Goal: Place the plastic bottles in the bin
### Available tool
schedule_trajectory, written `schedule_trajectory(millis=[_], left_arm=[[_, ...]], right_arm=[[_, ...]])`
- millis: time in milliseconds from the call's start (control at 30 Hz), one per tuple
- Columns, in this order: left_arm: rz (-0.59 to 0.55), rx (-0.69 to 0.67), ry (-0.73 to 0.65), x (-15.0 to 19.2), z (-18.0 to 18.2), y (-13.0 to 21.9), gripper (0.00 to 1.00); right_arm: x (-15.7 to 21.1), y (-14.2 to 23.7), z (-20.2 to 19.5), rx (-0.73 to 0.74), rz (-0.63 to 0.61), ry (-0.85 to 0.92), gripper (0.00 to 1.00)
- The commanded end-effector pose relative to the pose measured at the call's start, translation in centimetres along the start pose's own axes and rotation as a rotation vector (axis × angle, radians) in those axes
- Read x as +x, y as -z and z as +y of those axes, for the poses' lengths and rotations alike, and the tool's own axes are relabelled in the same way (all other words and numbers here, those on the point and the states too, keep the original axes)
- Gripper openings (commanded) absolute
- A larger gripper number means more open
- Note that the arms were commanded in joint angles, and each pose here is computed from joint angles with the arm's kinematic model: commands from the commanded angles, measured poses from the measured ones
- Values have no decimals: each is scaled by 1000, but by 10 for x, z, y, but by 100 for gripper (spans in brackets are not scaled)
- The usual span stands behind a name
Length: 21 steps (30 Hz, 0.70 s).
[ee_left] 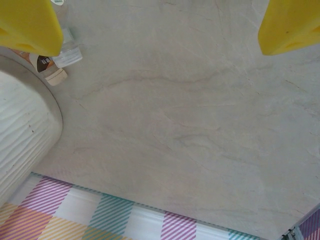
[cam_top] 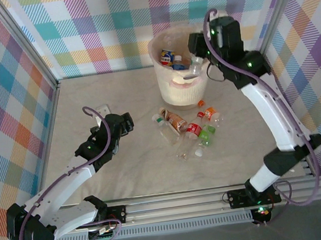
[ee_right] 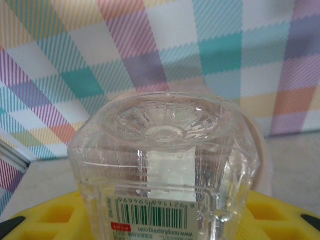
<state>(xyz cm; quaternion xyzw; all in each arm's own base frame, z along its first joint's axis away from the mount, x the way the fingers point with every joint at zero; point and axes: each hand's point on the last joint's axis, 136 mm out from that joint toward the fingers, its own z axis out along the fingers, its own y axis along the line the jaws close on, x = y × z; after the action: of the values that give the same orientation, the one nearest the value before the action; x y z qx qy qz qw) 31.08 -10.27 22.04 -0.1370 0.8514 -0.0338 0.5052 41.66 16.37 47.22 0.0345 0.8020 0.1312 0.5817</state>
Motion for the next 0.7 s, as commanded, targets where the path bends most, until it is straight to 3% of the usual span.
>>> schedule_trajectory(millis=[0, 267, 667], left_arm=[[-1, 31, 29, 0, -3, 2, 100], [41, 73, 62, 8, -8, 5, 100], [0, 37, 73, 2, 9, 16, 100]], right_arm=[[-30, -18, 11, -53, -68, 12, 41], [-38, -81, 1, -24, -44, -33, 41], [12, -130, -23, 10, 116, -86, 44]])
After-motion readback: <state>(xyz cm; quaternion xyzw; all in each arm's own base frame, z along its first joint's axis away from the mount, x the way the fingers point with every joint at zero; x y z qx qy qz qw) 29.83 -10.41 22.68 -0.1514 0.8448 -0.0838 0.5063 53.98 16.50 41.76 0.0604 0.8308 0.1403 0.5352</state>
